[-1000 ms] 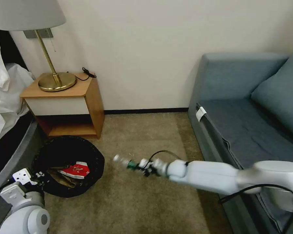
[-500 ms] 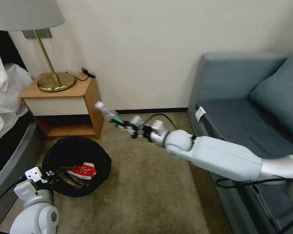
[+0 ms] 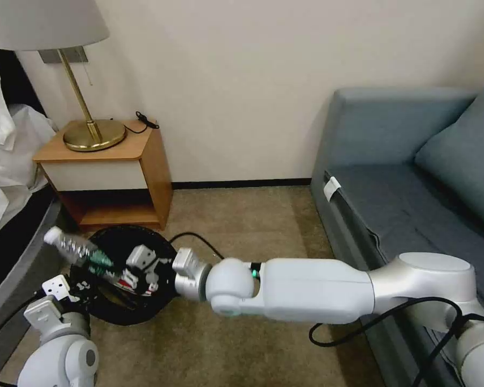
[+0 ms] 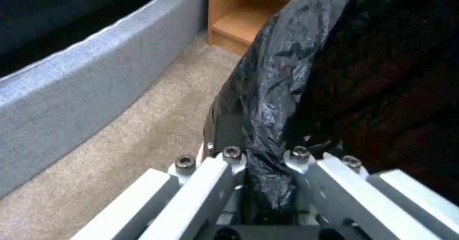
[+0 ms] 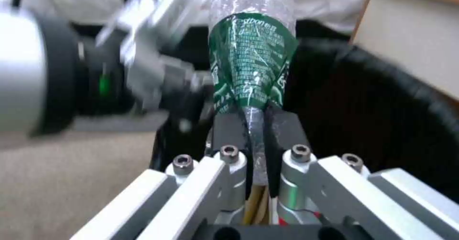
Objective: Pick up the trash bin, then pick up the garbage on the floor and place it into the trash bin.
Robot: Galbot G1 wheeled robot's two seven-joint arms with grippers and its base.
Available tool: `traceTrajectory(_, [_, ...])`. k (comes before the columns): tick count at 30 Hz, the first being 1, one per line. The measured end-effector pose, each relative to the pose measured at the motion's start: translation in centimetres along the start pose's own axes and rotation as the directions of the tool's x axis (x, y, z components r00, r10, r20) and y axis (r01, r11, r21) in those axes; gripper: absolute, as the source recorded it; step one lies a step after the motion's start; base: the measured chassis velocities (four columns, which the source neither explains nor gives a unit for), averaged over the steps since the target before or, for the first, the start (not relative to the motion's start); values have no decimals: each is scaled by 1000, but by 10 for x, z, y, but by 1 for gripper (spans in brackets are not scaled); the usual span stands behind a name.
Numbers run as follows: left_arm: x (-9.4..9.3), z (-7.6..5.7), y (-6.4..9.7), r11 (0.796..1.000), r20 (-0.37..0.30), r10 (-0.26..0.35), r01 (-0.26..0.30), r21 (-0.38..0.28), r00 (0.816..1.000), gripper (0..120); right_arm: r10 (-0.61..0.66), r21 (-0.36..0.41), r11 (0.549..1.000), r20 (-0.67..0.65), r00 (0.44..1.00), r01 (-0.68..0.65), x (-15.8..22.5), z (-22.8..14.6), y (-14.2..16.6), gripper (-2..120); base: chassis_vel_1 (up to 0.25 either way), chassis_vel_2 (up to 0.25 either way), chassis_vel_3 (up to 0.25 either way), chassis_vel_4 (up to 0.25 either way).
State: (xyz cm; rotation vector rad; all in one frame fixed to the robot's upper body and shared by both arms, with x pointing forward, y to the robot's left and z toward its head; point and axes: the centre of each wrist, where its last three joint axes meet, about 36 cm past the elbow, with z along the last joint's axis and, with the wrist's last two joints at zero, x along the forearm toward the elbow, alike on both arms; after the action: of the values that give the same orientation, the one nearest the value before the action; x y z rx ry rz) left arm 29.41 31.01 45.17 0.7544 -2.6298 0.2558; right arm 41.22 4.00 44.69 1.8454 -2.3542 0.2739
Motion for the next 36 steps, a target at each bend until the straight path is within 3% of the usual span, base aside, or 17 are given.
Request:
traceTrajectory(3, [1,-1,-1,1000,1,2,-2,2,1000,3,5,4,1000,-14,1000,-5,-1,5,1,5,0,0,0,0])
traceTrajectory(7, [2,-2,-1,1000,3,5,-5,3,1000,3,25,10,1000,-30,999,-25,-2,13,-1,17,0,0,0,0])
traceTrajectory(16, [2,-2,-2,1000,4,7,-7,5,1000,3,53,16,998,-36,998,-53,4,17,-9,48,0,0,0,0])
traceTrajectory(19, [1,-3,-2,1000,3,10,-10,7,1000,3,62,19,998,-31,998,-61,6,16,-12,64,0,0,0,0])
traceTrajectory(21, [1,-3,-2,1000,1,12,-12,10,1000,3,64,21,998,-27,998,-64,6,15,-13,67,0,0,0,0])
traceTrajectory(29, [2,-5,2,996,-51,30,-26,89,998,3,120,56,991,63,991,-124,13,-19,-37,98,0,0,0,0])
traceTrajectory(36, [-2,-2,10,987,-131,38,-17,162,991,3,157,65,984,116,981,-166,28,-39,-52,100,0,0,0,0])
